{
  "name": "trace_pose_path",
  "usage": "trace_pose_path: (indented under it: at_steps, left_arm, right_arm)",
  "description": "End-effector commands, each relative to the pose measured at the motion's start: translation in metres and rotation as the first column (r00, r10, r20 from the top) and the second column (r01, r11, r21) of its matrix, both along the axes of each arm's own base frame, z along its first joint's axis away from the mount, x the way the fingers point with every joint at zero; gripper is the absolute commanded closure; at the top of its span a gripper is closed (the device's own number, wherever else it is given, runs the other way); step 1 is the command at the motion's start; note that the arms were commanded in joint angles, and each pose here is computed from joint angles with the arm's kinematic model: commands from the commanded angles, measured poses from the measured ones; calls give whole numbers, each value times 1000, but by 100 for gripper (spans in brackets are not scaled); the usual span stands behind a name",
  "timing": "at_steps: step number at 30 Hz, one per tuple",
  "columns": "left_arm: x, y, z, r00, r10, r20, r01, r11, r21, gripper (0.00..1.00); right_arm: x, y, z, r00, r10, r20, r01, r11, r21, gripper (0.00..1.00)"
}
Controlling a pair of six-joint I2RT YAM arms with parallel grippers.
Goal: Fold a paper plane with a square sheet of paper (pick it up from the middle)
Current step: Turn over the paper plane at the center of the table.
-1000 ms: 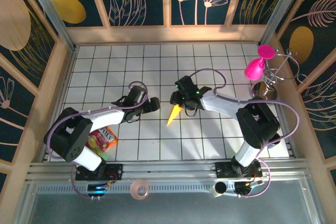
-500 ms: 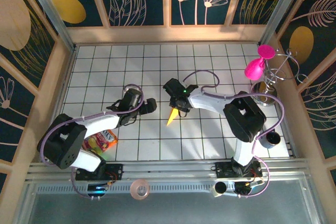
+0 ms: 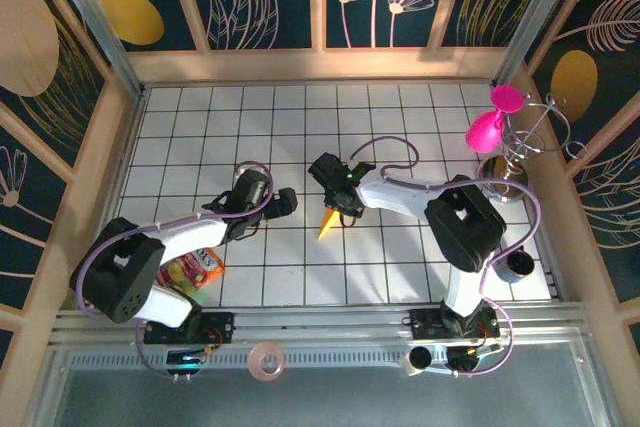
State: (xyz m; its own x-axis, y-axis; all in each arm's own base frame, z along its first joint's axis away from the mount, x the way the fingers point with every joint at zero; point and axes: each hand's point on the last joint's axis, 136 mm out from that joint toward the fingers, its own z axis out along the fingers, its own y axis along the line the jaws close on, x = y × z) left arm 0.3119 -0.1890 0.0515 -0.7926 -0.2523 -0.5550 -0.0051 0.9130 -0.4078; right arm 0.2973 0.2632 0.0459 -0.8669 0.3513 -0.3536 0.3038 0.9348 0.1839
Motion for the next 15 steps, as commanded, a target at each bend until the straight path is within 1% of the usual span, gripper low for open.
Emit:
trace_pose_path:
  at_steps: [1, 5, 8, 10, 12, 15]
  left_arm:
    - [3, 3, 6, 1000, 9, 23, -9, 1000, -13, 2]
    - [2, 11, 1, 999, 43, -24, -44, 997, -61, 2]
    - [1, 17, 4, 998, 53, -24, -55, 995, -83, 2]
    - [3, 24, 10, 997, 74, -18, -75, 993, -93, 2]
    - [6, 33, 17, 994, 111, -3, -110, 988, -109, 2]
    - [9, 47, 30, 982, 185, 32, -179, 975, -133, 3]
  right_arm:
    - [5, -7, 12, 999, -35, 30, 36, 999, -16, 85]
    - [15, -7, 33, 995, -32, 91, 33, 999, -3, 95]
    - [25, -2, 52, 989, 1, 148, -4, 1000, 22, 98]
    - [34, 10, 67, 978, 70, 197, -84, 994, 65, 98]
    - [42, 27, 83, 958, 148, 246, -183, 974, 130, 99]
    - [48, 53, 104, 902, 266, 340, -350, 912, 214, 99]
